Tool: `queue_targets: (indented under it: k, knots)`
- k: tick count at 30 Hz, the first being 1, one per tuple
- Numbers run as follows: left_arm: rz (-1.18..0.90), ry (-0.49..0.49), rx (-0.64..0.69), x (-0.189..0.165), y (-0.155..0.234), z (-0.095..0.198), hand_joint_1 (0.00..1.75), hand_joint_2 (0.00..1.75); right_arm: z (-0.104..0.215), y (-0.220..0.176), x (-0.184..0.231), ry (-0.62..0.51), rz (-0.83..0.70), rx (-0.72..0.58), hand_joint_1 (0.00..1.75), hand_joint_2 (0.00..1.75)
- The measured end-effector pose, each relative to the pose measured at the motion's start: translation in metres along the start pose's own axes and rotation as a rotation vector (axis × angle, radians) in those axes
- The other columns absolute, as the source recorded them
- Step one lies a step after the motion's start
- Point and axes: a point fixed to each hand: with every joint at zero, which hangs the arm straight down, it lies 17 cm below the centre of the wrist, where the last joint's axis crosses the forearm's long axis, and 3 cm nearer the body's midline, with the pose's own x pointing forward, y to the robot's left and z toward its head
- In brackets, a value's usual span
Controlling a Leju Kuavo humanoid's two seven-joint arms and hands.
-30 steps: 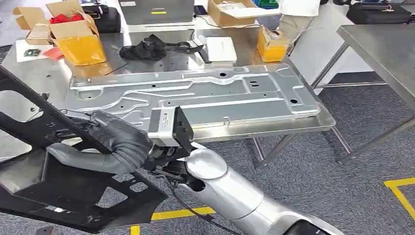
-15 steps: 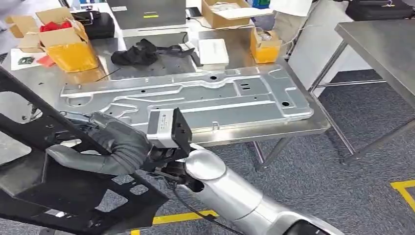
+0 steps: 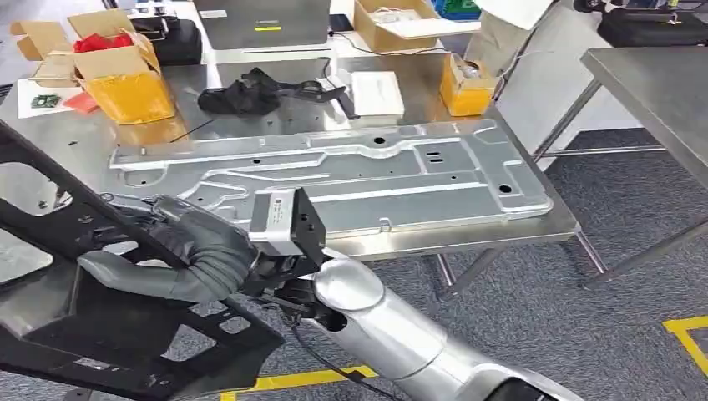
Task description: Take the parts from the cabinet and place them on the table.
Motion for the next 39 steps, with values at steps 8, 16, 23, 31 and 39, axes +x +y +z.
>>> queue_targets:
  k: [8, 16, 23, 31, 39]
  knots:
    - [-0.001, 0.000, -0.004, 0.000, -0.002, 0.000, 0.00, 1.75, 0.001, 0.001, -0.002, 0.008, 0.000, 0.008, 1.75, 1.75]
    - [-0.011, -0.001, -0.008, -0.001, -0.002, 0.000, 0.00, 1.75, -0.001, 0.006, -0.002, 0.006, -0.009, 0.014, 1.75, 1.75]
    - [-0.012, -0.002, -0.007, -0.001, -0.001, 0.000, 0.00, 1.75, 0.000, 0.009, -0.005, 0.012, -0.011, 0.021, 1.75, 1.75]
    - [-0.012, -0.010, -0.008, 0.003, -0.001, -0.001, 0.00, 1.75, -0.004, 0.014, -0.002, 0.016, -0.007, 0.044, 1.75, 1.75]
    - [-0.012, -0.010, -0.010, 0.003, -0.003, 0.000, 0.00, 1.75, -0.005, 0.014, -0.002, 0.018, -0.007, 0.046, 1.75, 1.75]
